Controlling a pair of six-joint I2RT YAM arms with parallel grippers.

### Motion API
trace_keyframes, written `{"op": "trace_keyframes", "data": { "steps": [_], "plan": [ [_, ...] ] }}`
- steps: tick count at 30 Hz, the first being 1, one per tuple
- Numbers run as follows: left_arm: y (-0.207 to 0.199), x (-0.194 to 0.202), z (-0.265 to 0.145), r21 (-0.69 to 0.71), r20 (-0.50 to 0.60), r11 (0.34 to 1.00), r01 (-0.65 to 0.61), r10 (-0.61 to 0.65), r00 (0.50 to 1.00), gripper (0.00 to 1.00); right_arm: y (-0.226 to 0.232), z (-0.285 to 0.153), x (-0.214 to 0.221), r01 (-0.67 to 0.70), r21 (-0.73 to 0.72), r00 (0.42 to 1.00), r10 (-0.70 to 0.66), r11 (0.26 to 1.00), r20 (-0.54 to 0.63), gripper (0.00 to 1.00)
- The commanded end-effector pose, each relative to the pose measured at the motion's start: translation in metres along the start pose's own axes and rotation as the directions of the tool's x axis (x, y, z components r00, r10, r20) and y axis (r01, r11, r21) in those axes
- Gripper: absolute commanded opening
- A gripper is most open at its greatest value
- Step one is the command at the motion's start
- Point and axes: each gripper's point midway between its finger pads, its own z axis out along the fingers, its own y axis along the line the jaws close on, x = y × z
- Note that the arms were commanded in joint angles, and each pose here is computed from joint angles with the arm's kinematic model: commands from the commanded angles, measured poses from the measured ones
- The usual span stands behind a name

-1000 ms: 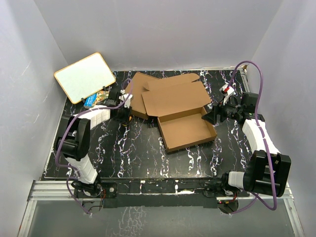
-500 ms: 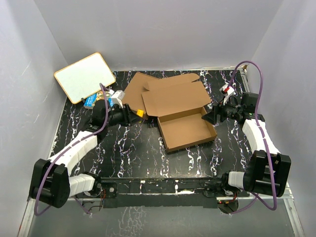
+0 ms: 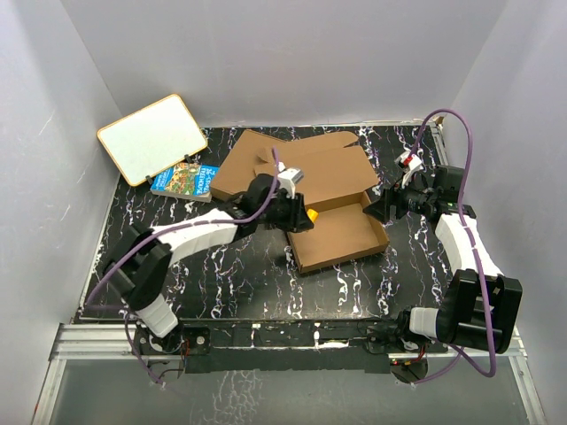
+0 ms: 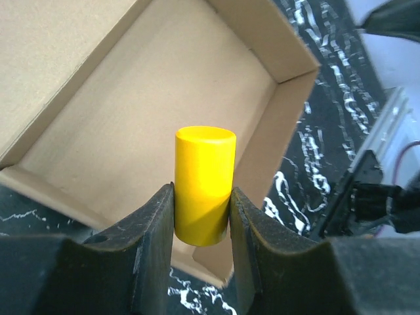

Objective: Fold the paper box

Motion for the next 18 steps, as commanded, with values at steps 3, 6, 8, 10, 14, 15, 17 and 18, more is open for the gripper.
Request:
{"op": "trace_keyframes", "data": {
  "steps": [3, 6, 8, 10, 14, 15, 17, 18],
  "plan": [
    [0.015, 0.019, 0.038, -0.132, -0.136, 0.989, -0.074, 0.056, 0.989, 0.00, -0.007, -0.002, -0.016, 0.068, 0.022, 0.997, -0.069, 0.997, 0.045, 0.74],
    [0.019, 0.027, 0.054, -0.160, -0.195, 0.981, -0.105, 0.073, 0.978, 0.00, -0.007, -0.002, -0.016, 0.068, 0.025, 0.997, -0.069, 0.997, 0.044, 0.74],
    [0.025, 0.032, 0.063, -0.186, -0.233, 0.975, -0.118, 0.073, 0.970, 0.00, -0.008, -0.002, -0.016, 0.067, 0.027, 0.997, -0.068, 0.997, 0.043, 0.74],
    [0.029, 0.034, 0.069, -0.203, -0.255, 0.970, -0.131, 0.077, 0.964, 0.04, -0.008, -0.002, -0.016, 0.067, 0.027, 0.997, -0.068, 0.997, 0.043, 0.74],
    [0.034, 0.032, 0.076, -0.227, -0.259, 0.963, -0.144, 0.083, 0.962, 0.25, -0.009, -0.002, -0.015, 0.066, 0.029, 0.997, -0.067, 0.997, 0.042, 0.74],
    [0.033, 0.030, 0.077, -0.231, -0.254, 0.962, -0.148, 0.087, 0.963, 0.31, -0.009, -0.002, -0.015, 0.067, 0.030, 0.997, -0.068, 0.997, 0.042, 0.74],
    [0.031, 0.023, 0.077, -0.232, -0.241, 0.960, -0.155, 0.098, 0.966, 0.43, -0.009, -0.002, -0.016, 0.068, 0.030, 0.997, -0.070, 0.997, 0.043, 0.74],
    [0.029, 0.019, 0.076, -0.230, -0.234, 0.961, -0.157, 0.102, 0.967, 0.49, -0.009, -0.002, -0.016, 0.068, 0.030, 0.997, -0.069, 0.997, 0.043, 0.74]
  ]
}}
